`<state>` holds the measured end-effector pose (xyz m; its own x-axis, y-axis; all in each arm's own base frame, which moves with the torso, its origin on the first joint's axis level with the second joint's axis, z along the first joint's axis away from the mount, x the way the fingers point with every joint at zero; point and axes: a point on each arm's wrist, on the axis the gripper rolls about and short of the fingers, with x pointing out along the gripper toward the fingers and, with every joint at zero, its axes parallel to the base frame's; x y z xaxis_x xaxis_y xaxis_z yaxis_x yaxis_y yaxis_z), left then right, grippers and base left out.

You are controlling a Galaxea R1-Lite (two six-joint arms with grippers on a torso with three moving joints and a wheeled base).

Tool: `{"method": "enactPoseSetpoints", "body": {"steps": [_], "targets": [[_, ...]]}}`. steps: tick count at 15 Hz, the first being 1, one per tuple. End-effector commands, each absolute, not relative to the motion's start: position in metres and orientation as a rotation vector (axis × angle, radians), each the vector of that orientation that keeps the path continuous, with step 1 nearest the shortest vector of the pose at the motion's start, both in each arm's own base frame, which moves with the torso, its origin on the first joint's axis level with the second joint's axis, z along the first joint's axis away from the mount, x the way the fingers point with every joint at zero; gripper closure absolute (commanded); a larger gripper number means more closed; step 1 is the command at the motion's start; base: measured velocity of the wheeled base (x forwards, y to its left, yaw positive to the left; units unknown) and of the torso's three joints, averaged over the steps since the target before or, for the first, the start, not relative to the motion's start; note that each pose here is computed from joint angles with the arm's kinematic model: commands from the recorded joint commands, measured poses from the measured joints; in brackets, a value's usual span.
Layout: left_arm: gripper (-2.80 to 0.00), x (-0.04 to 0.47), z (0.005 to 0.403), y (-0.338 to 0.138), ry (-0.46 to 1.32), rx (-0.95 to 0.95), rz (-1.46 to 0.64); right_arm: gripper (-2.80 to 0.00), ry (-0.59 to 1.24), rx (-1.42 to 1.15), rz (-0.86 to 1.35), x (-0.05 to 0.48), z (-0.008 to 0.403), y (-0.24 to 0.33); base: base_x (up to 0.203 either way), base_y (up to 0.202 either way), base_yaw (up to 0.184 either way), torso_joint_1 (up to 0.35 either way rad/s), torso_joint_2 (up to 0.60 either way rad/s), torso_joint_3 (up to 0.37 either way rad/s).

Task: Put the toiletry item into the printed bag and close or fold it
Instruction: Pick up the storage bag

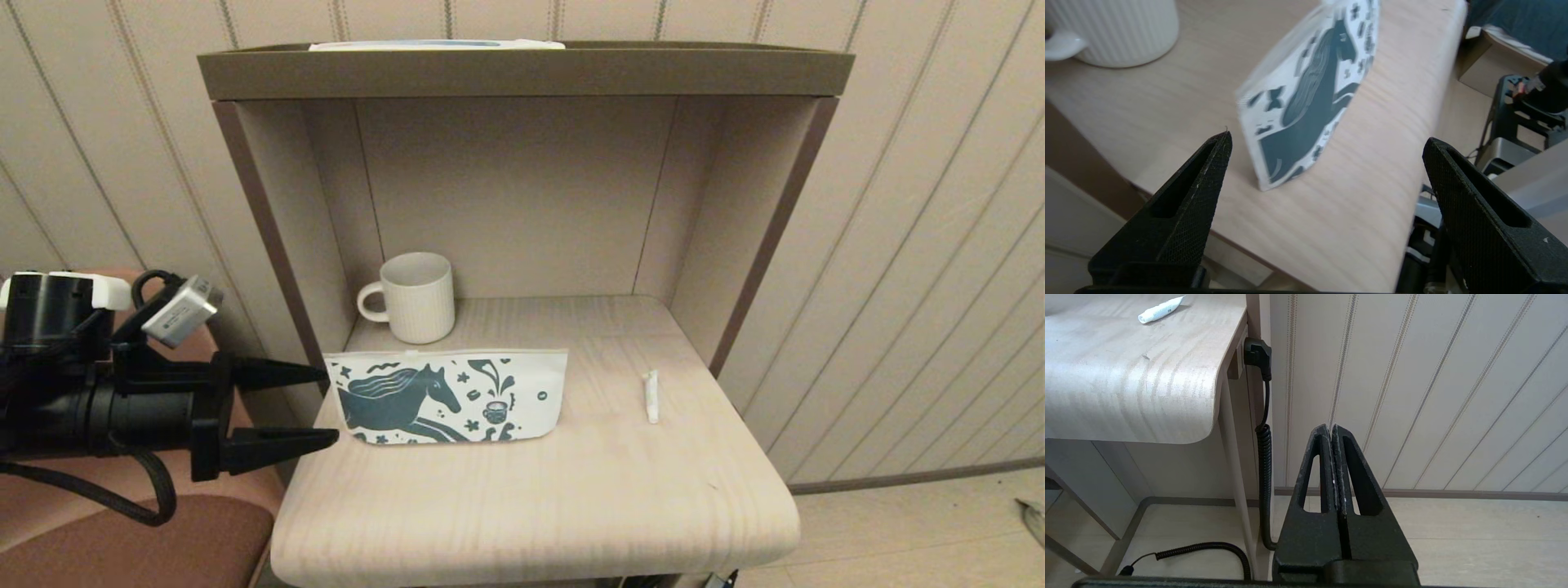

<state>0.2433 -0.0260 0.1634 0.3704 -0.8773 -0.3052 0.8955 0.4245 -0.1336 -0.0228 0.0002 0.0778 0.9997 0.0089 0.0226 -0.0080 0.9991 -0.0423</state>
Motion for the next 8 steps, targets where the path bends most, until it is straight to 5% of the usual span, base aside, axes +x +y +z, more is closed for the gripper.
{"method": "enactPoseSetpoints", "body": {"steps": [1, 8], "targets": [[-2.8, 0.249, 0.16, -0.025, 0.362, 0.053, -1.139, 0.0, -0.023, -0.043, 0.009, -0.023, 0.078, 0.0, 0.0, 0.0, 0.0, 0.0, 0.0, 0.0], [-2.8, 0.264, 0.159, -0.028, 0.368, 0.048, -1.149, 0.0, -0.023, -0.043, 0.009, -0.023, 0.078, 0.0, 0.0, 0.0, 0.0, 0.0, 0.0, 0.0]]}}
